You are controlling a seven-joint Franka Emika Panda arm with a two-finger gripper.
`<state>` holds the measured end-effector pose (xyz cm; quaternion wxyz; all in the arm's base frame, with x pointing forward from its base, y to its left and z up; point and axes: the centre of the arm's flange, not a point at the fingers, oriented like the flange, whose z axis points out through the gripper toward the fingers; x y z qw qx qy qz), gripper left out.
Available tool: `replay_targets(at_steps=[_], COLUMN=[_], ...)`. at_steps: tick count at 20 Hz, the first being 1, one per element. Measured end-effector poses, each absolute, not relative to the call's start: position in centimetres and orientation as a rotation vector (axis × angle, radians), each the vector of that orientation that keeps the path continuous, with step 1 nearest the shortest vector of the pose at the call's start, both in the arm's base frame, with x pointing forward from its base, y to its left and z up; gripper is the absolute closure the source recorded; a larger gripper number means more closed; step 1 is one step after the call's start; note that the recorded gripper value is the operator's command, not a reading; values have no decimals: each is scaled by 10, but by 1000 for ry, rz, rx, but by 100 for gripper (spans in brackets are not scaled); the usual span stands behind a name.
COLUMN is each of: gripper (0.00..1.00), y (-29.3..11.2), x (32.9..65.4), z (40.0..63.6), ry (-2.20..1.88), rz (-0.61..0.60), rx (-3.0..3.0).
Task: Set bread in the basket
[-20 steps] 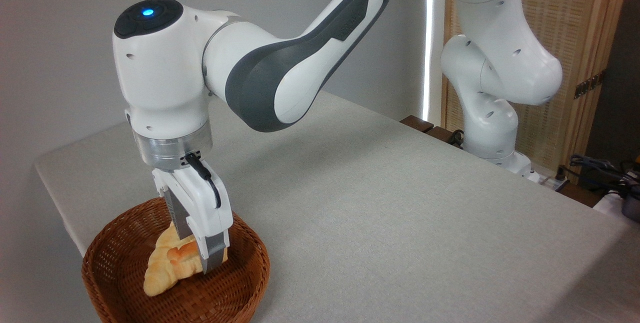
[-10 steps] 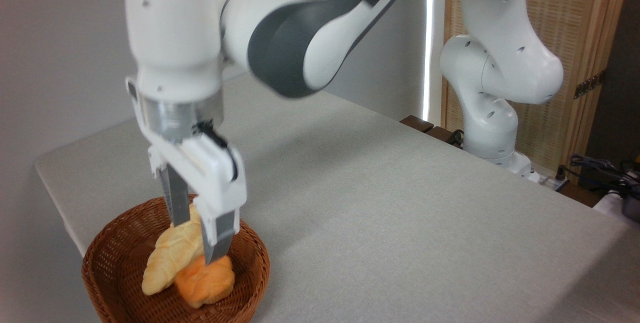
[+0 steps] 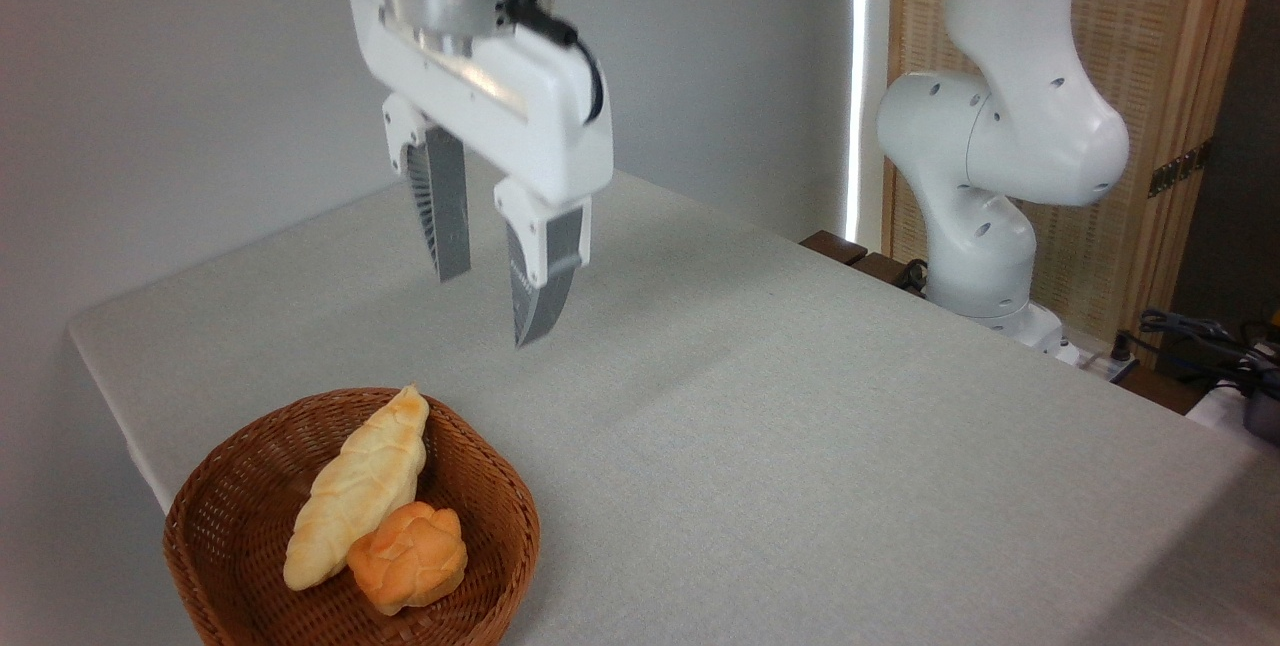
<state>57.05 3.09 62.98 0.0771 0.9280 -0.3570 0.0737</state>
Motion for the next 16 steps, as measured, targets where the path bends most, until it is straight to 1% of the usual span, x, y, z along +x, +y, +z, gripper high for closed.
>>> replay_targets(at_steps=[2,4,7,10,13,16], gripper=[0,0,0,0,0,0], y=[15,-11,-34,-35,-21,-13], x=[569,569,567,565,560,556], z=[629,619,610,612,616,621], ry=[-1057,-1110,-1186,-1199,-1189,-1183], rz=[202,139,71,56,33,35], rx=[2787,2808,2816,2824,2835,2843])
